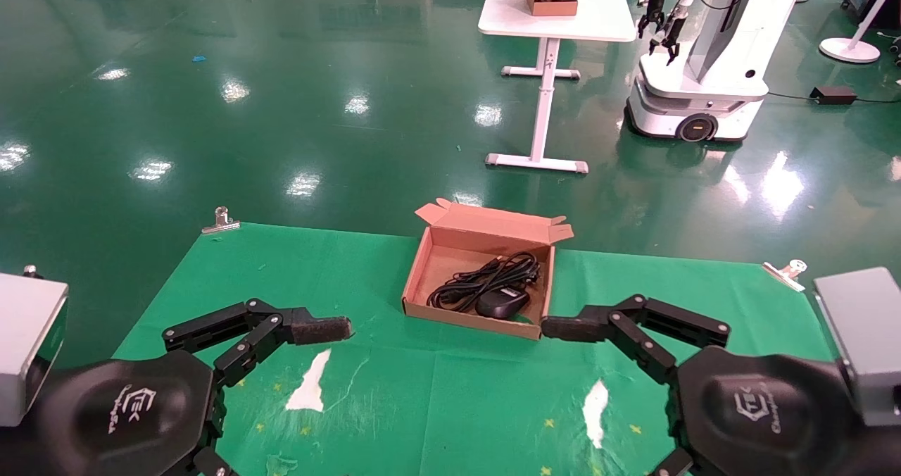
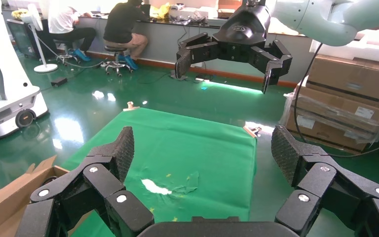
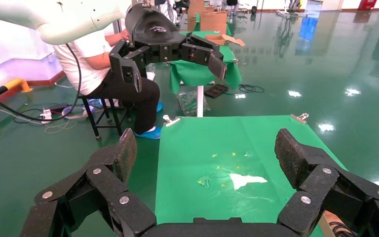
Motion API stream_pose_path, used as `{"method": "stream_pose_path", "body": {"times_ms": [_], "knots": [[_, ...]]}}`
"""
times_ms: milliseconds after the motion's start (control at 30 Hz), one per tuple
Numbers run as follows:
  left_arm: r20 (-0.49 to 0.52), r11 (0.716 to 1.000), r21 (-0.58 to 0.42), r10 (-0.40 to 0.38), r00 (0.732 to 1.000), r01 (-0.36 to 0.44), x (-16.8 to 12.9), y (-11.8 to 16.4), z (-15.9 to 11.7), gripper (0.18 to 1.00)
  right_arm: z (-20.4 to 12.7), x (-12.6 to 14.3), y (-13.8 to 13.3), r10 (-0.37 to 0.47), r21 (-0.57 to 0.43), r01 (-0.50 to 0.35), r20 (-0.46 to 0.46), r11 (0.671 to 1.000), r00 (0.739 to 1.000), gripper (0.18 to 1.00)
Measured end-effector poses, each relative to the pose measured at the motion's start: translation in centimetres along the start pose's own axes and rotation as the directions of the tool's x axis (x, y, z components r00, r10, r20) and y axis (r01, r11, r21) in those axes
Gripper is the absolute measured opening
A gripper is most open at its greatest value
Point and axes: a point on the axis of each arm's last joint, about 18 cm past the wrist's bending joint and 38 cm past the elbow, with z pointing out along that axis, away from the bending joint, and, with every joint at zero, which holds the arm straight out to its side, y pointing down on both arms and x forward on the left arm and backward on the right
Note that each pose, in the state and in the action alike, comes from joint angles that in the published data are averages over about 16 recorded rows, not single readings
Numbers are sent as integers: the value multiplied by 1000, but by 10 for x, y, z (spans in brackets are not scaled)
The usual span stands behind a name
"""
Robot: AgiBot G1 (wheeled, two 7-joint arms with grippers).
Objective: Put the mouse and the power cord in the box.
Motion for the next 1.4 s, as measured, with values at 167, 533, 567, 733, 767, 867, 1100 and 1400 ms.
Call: {"method": "stream_pose_path", "body": {"times_ms": [167, 533, 567, 733, 767, 867, 1100, 1400], "knots": [[0, 1000, 0, 0, 1000, 0, 0, 0, 0, 1000, 0, 0, 0, 0, 0, 0, 0, 1000, 1000, 1001], [0, 1000, 0, 0, 1000, 0, 0, 0, 0, 1000, 0, 0, 0, 0, 0, 0, 0, 1000, 1000, 1001], [0, 1000, 0, 0, 1000, 0, 0, 0, 0, 1000, 0, 0, 0, 0, 0, 0, 0, 1000, 1000, 1001], [0, 1000, 0, 0, 1000, 0, 0, 0, 0, 1000, 0, 0, 0, 0, 0, 0, 0, 1000, 1000, 1001], [0, 1000, 0, 0, 1000, 0, 0, 0, 0, 1000, 0, 0, 0, 0, 0, 0, 0, 1000, 1000, 1001], [0, 1000, 0, 0, 1000, 0, 0, 0, 0, 1000, 0, 0, 0, 0, 0, 0, 0, 1000, 1000, 1001], [0, 1000, 0, 0, 1000, 0, 0, 0, 0, 1000, 0, 0, 0, 0, 0, 0, 0, 1000, 1000, 1001], [0, 1000, 0, 0, 1000, 0, 0, 0, 0, 1000, 0, 0, 0, 0, 0, 0, 0, 1000, 1000, 1001]]}}
